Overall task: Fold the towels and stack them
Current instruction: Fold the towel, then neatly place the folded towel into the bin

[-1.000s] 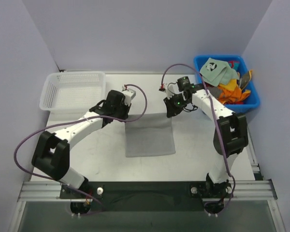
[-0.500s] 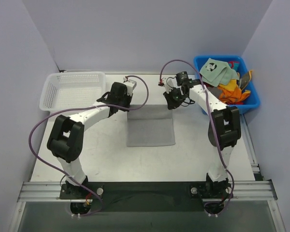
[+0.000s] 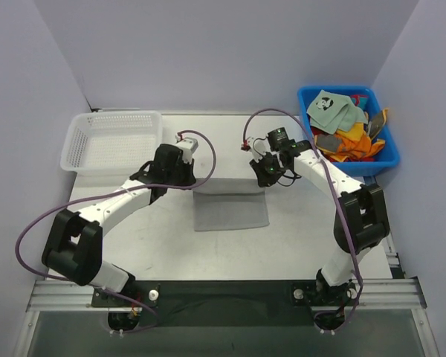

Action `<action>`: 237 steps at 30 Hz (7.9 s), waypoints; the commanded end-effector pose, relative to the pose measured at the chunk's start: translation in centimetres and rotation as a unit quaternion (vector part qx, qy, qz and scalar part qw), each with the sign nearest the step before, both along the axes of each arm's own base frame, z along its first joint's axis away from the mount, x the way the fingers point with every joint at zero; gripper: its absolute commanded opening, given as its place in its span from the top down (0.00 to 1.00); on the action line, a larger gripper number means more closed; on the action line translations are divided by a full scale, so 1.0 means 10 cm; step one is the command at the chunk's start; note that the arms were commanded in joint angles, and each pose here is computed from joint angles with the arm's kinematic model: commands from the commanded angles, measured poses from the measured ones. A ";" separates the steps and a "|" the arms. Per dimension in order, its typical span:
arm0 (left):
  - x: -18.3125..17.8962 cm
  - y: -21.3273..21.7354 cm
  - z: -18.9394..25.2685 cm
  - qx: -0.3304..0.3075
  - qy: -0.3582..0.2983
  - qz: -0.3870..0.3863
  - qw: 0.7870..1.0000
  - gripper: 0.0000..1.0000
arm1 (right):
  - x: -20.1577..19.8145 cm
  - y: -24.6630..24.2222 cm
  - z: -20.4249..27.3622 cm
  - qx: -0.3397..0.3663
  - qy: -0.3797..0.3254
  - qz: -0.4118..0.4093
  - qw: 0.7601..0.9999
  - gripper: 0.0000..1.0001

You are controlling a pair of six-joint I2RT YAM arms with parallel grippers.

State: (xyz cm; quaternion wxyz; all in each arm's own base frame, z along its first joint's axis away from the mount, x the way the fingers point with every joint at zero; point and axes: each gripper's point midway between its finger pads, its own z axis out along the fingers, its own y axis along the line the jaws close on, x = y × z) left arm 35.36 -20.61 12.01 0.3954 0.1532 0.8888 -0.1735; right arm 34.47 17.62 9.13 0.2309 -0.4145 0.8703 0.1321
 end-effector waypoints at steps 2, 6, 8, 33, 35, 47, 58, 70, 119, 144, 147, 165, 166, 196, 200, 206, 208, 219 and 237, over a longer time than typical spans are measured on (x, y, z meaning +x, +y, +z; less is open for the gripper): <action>-0.27 0.02 -0.09 -0.020 0.025 0.018 0.999 1.00 | -0.18 -0.12 0.02 -0.023 0.004 -0.038 0.999 0.97; -0.53 0.04 -0.23 -0.012 0.045 0.023 0.999 1.00 | -0.34 -0.17 -0.09 -0.029 0.020 -0.059 0.998 0.97; -0.65 0.03 -0.31 -0.011 0.058 0.028 0.998 1.00 | -0.39 -0.18 -0.09 -0.024 0.019 -0.068 0.997 0.97; -1.00 0.10 -0.66 -0.017 0.128 0.092 0.987 0.75 | -1.01 -0.12 -0.66 -0.002 0.177 -0.158 0.972 0.89; -1.03 0.10 -0.59 -0.026 0.126 0.092 0.987 0.66 | -1.02 -0.09 -0.59 0.010 0.174 -0.155 0.972 0.80; -1.13 0.06 -0.34 -0.090 0.139 0.126 0.978 0.24 | -1.18 0.01 -0.32 0.052 0.162 -0.136 0.976 0.66; -1.23 -0.04 -0.49 -0.094 0.172 0.143 0.970 0.21 | -1.53 -0.08 -0.58 0.034 0.227 -0.191 0.954 0.66; -1.32 -0.10 -0.76 -0.065 0.204 0.151 0.965 0.40 | -1.24 -0.15 -0.31 0.076 0.134 -0.293 0.944 0.55; -1.37 0.06 -0.75 -0.027 0.201 0.167 0.965 0.98 | -1.48 -0.10 -0.53 0.125 0.219 -0.373 0.893 1.00; -1.28 -0.39 0.05 -0.069 0.140 0.109 0.982 0.23 | -0.99 0.10 0.13 0.222 0.112 -0.355 0.901 0.55; -1.27 -0.75 0.11 -0.075 0.125 0.067 0.987 0.38 | -0.84 0.20 0.10 0.257 0.108 -0.368 0.887 0.64; -1.76 -1.14 -1.08 0.001 0.282 -0.038 0.959 0.76 | -0.68 -0.06 -1.03 0.263 0.220 -0.488 0.803 0.73; -1.72 -1.16 -1.09 0.002 0.281 -0.040 0.959 0.76 | -0.63 -0.08 -1.03 0.262 0.216 -0.489 0.803 0.73; -0.94 0.31 -0.32 -0.105 0.162 0.176 0.965 0.39 | -1.34 0.06 -0.76 0.164 0.262 -0.384 0.870 0.69; -0.89 0.59 -0.27 -0.107 0.152 0.196 0.963 0.36 | -1.35 -0.11 -0.93 0.129 0.277 -0.393 0.867 0.69; -0.94 0.83 -0.25 -0.112 0.146 0.208 0.961 0.27 | -1.10 -0.49 -0.80 0.091 0.212 -0.411 0.882 0.68; -0.97 0.86 -0.23 -0.113 0.143 0.206 0.961 0.18 | -0.96 -0.49 -0.61 0.092 0.180 -0.398 0.895 0.68; -0.95 1.05 -0.13 -0.098 0.100 0.223 0.965 0.02 | -1.01 0.57 0.12 0.003 -0.027 -0.171 0.985 0.28; -0.94 1.39 0.02 -0.067 0.055 0.284 0.955 0.03 | -1.30 1.72 -0.59 -0.131 -0.069 0.066 0.987 0.33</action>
